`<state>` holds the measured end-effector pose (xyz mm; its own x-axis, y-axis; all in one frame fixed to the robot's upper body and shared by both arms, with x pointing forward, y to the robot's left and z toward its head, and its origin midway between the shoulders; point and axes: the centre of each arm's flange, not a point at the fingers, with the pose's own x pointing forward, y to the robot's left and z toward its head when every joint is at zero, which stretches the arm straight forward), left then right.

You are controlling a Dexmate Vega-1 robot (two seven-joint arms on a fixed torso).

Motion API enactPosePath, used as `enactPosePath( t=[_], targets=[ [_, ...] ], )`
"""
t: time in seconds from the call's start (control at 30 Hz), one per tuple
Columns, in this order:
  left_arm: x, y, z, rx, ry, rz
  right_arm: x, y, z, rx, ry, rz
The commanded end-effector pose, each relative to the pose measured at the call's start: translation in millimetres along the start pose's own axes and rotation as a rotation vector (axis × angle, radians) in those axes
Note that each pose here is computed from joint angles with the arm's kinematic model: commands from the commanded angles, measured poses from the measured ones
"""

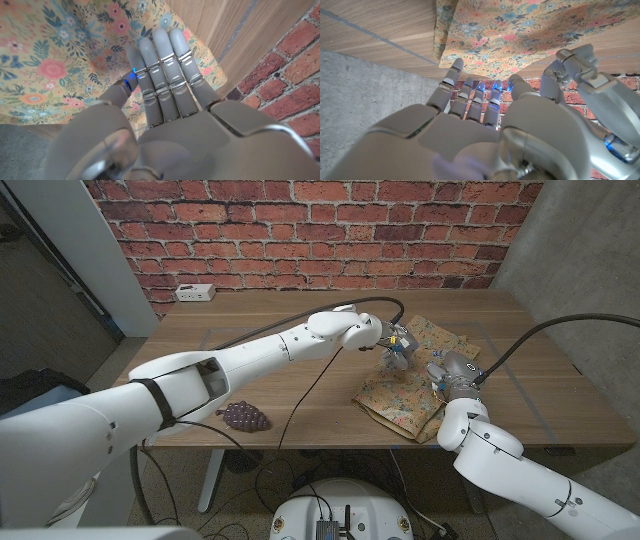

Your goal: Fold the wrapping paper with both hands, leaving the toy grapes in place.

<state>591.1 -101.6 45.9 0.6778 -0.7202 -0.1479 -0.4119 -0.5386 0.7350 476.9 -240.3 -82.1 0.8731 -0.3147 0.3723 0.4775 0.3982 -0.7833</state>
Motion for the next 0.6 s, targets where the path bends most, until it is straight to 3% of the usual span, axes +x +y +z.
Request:
enactPosePath(
  t=[0.03,0.3,0.6],
  targets=[
    [15.9,-19.9,3.0,-0.006,-0.027,-0.111,4.5,-0.5,1.4,0.002,0.012,-0.006],
    [26.8,-35.7,7.3,-0.003,-0.040,-0.188,7.8,0.1,2.9,0.000,0.014,-0.003],
    [43.1,-57.5,2.3,-0.040,-0.045,-0.256,10.3,0.8,4.5,-0.008,0.019,0.000]
  ],
)
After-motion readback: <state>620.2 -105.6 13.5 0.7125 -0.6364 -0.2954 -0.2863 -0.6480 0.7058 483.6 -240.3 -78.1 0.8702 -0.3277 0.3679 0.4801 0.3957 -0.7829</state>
